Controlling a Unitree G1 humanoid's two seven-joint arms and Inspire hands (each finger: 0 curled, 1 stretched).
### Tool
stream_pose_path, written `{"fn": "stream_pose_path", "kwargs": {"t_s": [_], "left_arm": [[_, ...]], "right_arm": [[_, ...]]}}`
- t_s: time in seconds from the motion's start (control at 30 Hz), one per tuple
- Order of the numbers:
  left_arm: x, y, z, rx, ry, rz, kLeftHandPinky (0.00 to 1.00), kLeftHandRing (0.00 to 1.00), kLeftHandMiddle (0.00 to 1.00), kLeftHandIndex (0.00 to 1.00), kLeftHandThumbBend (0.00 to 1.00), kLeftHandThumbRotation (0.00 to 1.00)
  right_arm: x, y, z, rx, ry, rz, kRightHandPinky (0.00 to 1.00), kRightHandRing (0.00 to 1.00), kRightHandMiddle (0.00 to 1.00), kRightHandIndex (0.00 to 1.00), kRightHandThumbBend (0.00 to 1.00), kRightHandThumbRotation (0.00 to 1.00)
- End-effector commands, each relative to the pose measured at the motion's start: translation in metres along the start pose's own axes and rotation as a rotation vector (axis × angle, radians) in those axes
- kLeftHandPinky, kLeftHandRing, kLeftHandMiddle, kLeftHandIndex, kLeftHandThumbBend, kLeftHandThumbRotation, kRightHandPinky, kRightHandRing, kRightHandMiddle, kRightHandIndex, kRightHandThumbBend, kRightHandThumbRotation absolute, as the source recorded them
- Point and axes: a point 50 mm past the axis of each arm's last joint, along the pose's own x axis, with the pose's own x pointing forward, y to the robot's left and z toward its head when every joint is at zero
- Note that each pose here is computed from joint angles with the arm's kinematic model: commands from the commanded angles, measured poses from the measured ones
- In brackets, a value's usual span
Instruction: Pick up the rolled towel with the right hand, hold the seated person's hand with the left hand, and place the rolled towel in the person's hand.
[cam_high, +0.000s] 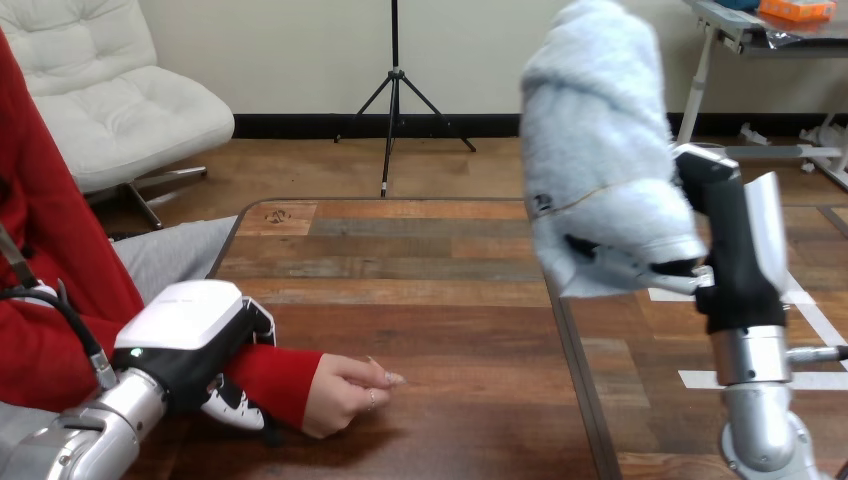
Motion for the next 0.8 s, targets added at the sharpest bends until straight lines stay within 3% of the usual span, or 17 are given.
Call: {"fn": "stream_pose_path", "kwargs": {"t_s": [0.0, 0.27, 0.77], "left_arm": [[0.005, 0.054, 0.015, 0.032, -0.078, 0.204, 0.32, 0.37, 0.4, 0.4, 0.75, 0.0], [0.004, 0.065, 0.019, 0.034, -0.107, 0.264, 0.32, 0.37, 0.41, 0.41, 0.78, 0.0], [0.003, 0.079, 0.02, 0.013, -0.124, 0.303, 0.33, 0.37, 0.41, 0.4, 0.77, 0.0]], "right_arm": [[0.013, 0.004, 0.01, 0.024, -0.062, -0.029, 0.27, 0.32, 0.39, 0.45, 0.74, 0.0], [0.009, 0.012, 0.007, 0.001, -0.044, -0.014, 0.25, 0.3, 0.38, 0.45, 0.75, 0.0], [0.004, 0.024, 0.003, 0.013, -0.005, 0.019, 0.23, 0.29, 0.37, 0.45, 0.74, 0.0]]}}
